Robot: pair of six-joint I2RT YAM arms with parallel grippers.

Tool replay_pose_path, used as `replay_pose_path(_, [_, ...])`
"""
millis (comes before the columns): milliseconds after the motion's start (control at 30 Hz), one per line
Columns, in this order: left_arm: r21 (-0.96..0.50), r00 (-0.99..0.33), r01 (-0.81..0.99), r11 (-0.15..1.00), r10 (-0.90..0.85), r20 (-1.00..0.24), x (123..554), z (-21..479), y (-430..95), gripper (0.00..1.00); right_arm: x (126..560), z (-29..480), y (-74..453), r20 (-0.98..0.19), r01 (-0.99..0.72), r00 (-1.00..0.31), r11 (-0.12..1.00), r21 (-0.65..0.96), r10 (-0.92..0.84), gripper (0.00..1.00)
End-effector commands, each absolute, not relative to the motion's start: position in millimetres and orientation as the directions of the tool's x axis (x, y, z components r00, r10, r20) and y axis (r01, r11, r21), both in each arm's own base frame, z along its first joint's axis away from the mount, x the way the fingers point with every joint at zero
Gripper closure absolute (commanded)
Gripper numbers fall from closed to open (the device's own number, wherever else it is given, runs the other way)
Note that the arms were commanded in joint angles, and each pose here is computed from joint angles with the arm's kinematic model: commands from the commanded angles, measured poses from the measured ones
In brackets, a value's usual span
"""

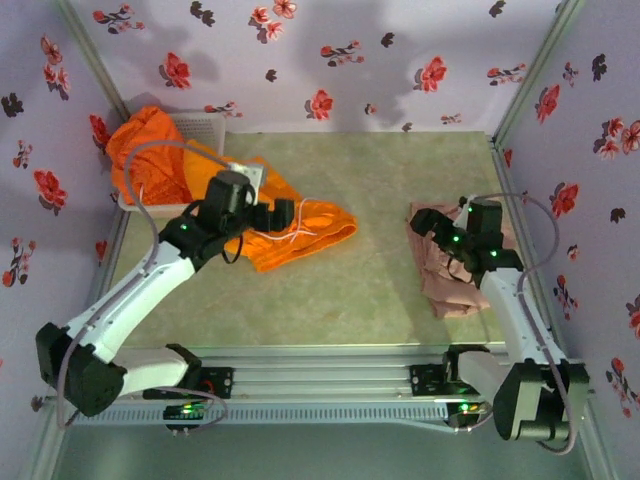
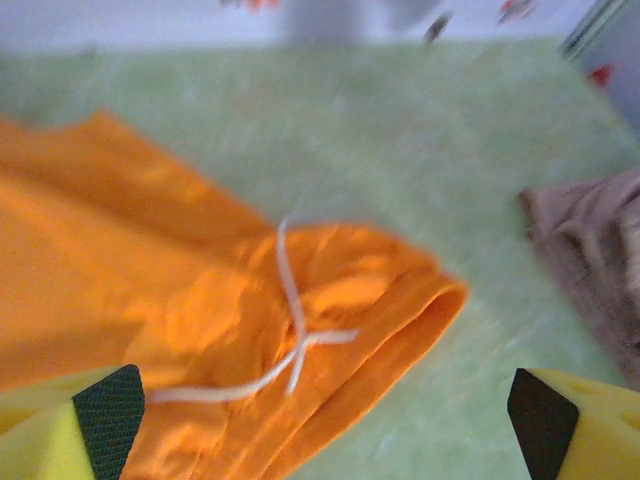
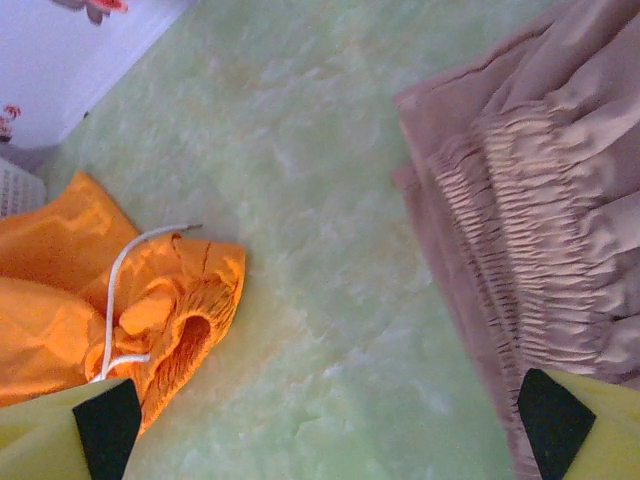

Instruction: Fold and stack the shorts

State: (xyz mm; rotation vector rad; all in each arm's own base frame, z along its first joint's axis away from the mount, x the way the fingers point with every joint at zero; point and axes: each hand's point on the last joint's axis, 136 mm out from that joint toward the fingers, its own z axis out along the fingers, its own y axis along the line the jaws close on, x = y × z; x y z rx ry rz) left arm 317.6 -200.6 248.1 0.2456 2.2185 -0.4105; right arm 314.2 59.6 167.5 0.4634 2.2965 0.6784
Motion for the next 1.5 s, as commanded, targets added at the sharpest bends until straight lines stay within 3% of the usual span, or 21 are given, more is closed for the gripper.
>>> replay_pose_path(0, [-0.205, -0.739, 0.156, 0.966, -0.023, -0.673, 307.1, 179.2, -168.0, 0.06, 318.7, 167.1, 72.1, -0.516, 0.106, -0.713, 0.800, 0.590, 0.475, 0.01])
replay_pose_path(333, [-0.305, -0.793, -0.025, 0.952, -0.204, -0.574, 311.6, 87.2, -146.6, 0.14, 321.4, 155.7, 95.0, -0.487, 0.091, -0.753, 0.802, 0.590, 0.443, 0.01])
replay_pose_path(433, [-0.310, -0.811, -0.033, 0.950, -0.207, -0.547, 319.9, 71.8, -152.4, 0.23, 321.9, 149.4, 104.2, -0.473, 0.089, -0.768, 0.803, 0.589, 0.432, 0.01])
replay_pose_path(600, [-0.350, -0.822, -0.015, 0.937, -0.211, -0.529, 329.6, 67.8, -166.6, 0.62, 323.2, 140.1, 122.3, -0.451, 0.078, -0.799, 0.812, 0.579, 0.398, 0.01])
replay_pose_path(767, [-0.408, -0.789, 0.002, 0.913, -0.249, -0.562, 330.1, 97.7, -170.4, 1.00, 327.7, 129.2, 140.3, -0.428, 0.071, -0.821, 0.811, 0.580, 0.377, 0.01])
replay_pose_path(1067, [-0.450, -0.683, 0.122, 0.885, -0.254, -0.685, 324.1, 205.9, -171.1, 1.00, 338.2, 120.0, 163.2, -0.346, 0.139, -0.821, 0.747, 0.650, 0.454, 0.01])
replay_pose_path(1467, [-0.468, -0.718, 0.086, 0.880, -0.271, -0.641, 313.8, 176.0, -173.0, 1.00, 362.7, 91.1, 231.0, -0.091, 0.316, -0.784, 0.521, 0.792, 0.614, 0.07])
